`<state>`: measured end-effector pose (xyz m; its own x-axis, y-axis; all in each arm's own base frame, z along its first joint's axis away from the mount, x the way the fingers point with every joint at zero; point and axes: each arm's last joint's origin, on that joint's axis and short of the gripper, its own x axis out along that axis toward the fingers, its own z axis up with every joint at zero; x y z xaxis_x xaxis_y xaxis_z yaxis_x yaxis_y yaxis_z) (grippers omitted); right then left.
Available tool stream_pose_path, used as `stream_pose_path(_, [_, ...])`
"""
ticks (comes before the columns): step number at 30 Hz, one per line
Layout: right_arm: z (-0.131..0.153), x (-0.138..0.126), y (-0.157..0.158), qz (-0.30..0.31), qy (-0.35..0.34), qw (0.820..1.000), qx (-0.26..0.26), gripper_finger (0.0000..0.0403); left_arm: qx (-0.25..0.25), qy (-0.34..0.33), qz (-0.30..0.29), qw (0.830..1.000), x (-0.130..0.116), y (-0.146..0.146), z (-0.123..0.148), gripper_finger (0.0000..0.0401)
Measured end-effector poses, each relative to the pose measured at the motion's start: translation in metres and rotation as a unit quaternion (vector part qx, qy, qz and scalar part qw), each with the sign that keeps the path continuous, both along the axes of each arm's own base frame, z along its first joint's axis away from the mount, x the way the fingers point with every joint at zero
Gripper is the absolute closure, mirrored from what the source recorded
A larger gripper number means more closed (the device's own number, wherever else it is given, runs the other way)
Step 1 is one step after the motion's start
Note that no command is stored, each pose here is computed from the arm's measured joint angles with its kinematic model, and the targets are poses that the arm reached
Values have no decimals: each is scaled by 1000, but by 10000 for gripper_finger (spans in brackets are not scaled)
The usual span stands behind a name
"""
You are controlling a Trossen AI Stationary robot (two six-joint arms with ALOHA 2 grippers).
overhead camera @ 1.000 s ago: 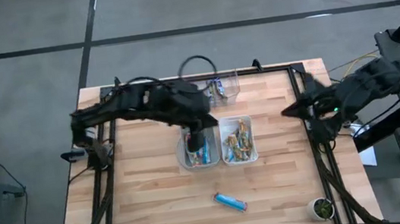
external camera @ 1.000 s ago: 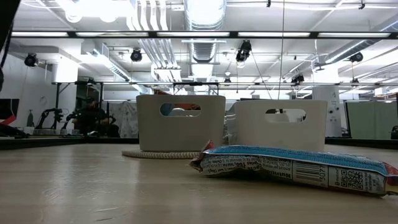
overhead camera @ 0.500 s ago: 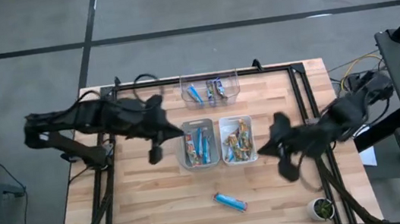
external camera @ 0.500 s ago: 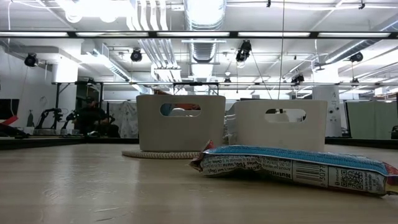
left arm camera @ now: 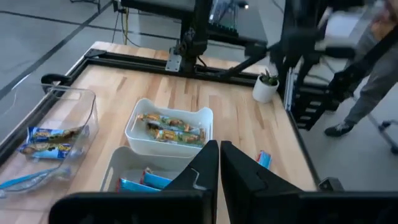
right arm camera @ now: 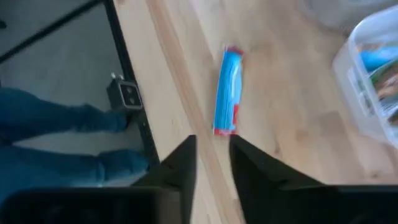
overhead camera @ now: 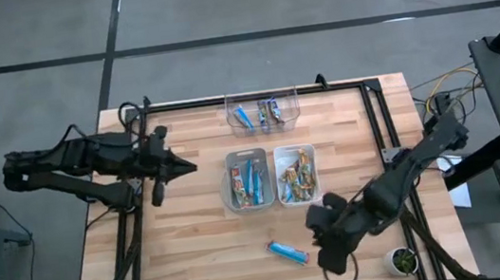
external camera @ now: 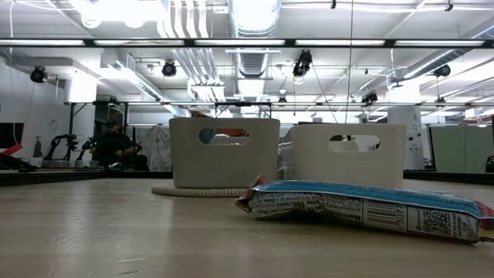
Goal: Pick and place Granola Bars by type
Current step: Put the red granola bar into the gray bin
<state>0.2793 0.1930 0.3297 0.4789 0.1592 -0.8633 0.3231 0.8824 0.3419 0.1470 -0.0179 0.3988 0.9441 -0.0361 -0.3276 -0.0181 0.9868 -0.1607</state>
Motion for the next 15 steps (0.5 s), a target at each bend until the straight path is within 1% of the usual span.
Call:
stream_pose_path(4, [-21,11,8,-3,34,999,-5,258,-16,-14,5,1000,-10,1,2,401])
stream_pose_path(8, [-39,23,10,-17,54,998,-15,201,-9,-21,2,1000,-13,2,3,401])
stream_pose_path(10, [-47,29,10,-23,62,998,-19,178,-3,-21,0,1000,-13,2,3,401])
stream_pose_path(15, [-67,47,16,-8,51,998,-24,135,9,-16,-4,1000,-13,2,2,401])
